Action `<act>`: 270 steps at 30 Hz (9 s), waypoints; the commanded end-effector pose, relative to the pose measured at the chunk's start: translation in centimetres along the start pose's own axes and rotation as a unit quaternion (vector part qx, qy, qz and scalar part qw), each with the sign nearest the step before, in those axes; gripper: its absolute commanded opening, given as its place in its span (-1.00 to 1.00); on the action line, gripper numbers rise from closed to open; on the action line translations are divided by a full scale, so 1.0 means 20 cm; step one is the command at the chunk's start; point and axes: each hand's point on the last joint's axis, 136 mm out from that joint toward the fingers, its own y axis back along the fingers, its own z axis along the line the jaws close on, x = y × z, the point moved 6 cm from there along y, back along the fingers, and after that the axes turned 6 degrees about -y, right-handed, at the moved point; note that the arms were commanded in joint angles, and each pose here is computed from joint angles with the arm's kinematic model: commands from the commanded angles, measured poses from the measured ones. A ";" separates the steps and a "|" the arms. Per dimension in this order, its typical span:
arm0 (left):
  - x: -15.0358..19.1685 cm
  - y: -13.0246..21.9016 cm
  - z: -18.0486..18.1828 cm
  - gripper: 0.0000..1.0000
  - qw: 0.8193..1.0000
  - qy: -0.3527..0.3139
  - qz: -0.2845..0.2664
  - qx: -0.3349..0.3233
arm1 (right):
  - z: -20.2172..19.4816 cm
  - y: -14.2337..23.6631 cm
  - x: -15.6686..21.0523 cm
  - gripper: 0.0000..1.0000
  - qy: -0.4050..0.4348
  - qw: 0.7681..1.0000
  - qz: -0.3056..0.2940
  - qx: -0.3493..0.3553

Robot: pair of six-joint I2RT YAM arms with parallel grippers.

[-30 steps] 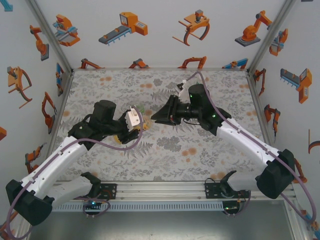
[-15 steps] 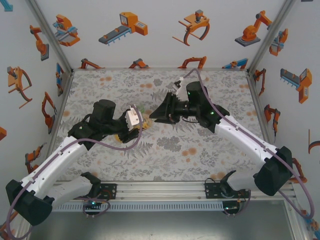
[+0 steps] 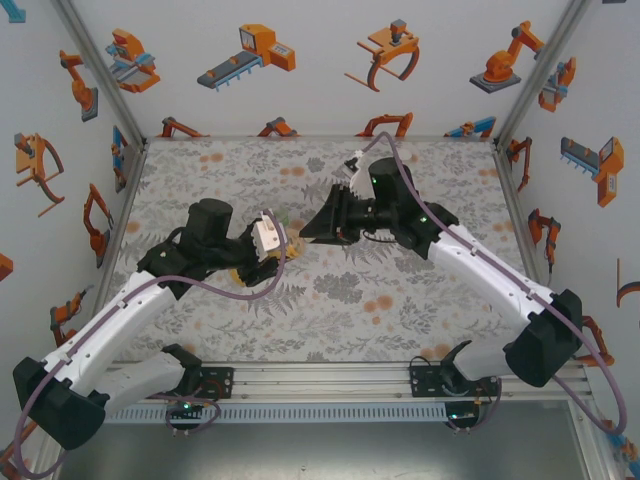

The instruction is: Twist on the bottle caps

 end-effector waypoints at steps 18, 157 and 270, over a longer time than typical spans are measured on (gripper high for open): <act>-0.08 0.04 0.01 0.50 0.999 -0.011 -0.046 -0.004 | -0.17 0.01 -0.07 -0.98 0.091 0.977 0.003 0.193; 0.11 -0.04 0.35 0.77 0.956 0.114 -0.148 -0.225 | -0.24 0.38 -0.74 -0.08 0.204 0.909 -0.133 0.337; -0.79 0.32 0.39 0.14 0.928 0.119 -0.344 0.079 | 0.09 0.12 -0.04 -0.22 0.508 0.778 -0.123 -0.349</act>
